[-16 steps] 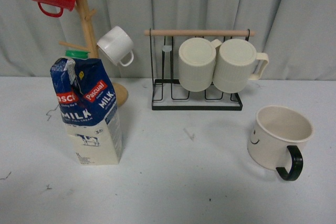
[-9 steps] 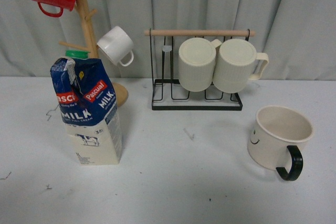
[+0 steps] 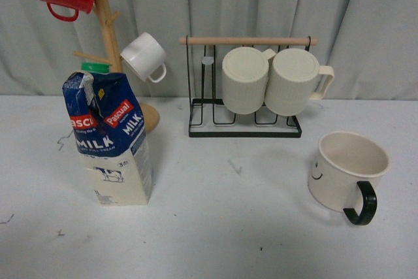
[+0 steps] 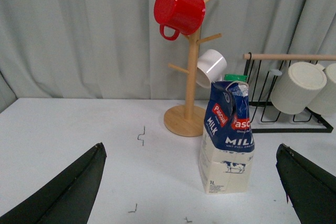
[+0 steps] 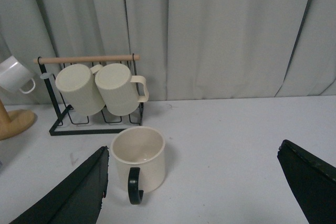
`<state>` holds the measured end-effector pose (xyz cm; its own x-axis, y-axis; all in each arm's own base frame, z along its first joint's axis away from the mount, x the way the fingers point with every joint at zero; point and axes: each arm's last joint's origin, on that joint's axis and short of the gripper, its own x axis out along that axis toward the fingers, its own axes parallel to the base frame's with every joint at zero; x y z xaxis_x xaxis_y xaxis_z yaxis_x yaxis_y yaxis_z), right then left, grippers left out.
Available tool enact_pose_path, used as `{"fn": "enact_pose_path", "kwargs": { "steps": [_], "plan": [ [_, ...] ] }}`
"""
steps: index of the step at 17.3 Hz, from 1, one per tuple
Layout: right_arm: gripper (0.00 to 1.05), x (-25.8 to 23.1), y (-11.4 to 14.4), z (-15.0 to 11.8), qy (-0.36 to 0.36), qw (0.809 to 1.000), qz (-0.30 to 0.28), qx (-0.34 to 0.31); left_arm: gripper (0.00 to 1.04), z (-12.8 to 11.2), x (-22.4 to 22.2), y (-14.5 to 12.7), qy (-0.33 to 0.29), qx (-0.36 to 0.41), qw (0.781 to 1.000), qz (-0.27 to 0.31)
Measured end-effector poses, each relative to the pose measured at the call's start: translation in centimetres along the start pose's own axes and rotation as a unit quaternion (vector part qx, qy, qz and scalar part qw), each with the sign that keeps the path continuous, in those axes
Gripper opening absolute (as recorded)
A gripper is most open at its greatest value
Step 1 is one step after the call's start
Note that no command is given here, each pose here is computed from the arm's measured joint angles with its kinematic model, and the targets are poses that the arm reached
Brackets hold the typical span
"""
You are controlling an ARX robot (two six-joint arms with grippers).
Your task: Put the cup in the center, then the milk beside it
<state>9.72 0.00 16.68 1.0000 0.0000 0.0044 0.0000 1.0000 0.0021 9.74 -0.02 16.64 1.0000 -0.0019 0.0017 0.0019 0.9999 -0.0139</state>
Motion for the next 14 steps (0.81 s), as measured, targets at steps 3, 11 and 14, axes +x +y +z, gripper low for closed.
{"fn": "enact_pose_path", "kwargs": {
  "steps": [3, 11, 14],
  "plan": [
    [0.98, 0.2, -0.1, -0.1, 0.022, 0.999, 0.033, -0.005, 0.98, 0.0, 0.0, 0.0, 0.0, 0.0, 1.0, 0.001],
    [0.98, 16.7, -2.9, 2.7, 0.1, 0.992, -0.033, 0.065, 0.98, 0.0, 0.0, 0.0, 0.0, 0.0, 1.0, 0.0],
    [0.98, 21.3, -1.6, -2.4, 0.243, 0.964, -0.055, 0.092, 0.98, 0.0, 0.0, 0.0, 0.0, 0.0, 1.0, 0.0]
  ]
}}
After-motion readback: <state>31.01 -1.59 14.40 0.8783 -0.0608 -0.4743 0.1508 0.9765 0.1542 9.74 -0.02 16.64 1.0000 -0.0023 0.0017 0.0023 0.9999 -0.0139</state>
